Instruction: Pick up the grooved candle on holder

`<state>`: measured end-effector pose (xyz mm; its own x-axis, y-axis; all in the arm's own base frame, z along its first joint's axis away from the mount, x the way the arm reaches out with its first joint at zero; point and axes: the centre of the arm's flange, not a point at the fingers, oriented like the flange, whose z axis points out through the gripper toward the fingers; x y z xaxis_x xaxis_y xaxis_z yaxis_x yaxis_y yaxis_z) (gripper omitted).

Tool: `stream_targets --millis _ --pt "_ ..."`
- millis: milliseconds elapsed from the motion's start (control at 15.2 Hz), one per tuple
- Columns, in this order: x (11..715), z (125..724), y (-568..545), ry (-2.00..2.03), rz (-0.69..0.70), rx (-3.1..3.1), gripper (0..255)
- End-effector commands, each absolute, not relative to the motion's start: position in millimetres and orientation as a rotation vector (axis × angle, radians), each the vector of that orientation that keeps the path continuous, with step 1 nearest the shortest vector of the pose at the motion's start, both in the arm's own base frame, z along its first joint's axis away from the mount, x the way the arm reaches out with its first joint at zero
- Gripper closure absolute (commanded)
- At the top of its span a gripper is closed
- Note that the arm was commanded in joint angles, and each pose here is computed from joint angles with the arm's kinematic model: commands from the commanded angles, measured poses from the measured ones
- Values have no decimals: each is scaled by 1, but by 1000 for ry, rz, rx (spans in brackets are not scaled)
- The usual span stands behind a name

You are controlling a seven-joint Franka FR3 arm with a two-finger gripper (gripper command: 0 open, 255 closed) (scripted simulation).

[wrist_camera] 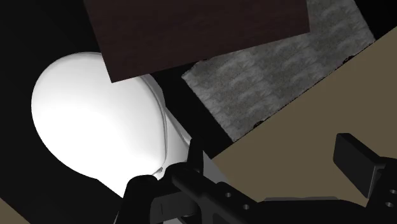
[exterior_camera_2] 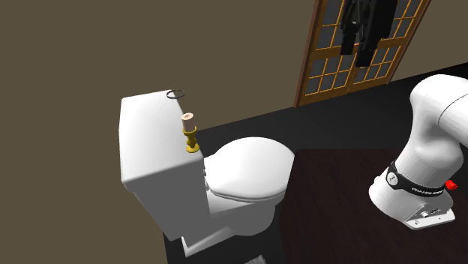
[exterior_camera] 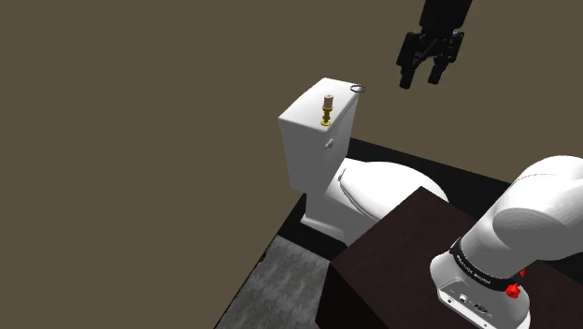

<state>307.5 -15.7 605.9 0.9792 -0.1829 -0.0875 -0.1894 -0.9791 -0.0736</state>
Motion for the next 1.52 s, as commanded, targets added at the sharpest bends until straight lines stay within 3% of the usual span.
stream_targets --millis 0,1452 --pt "308 606 -16 287 123 -3044 0" --pt "554 471 -73 208 108 -3132 0"
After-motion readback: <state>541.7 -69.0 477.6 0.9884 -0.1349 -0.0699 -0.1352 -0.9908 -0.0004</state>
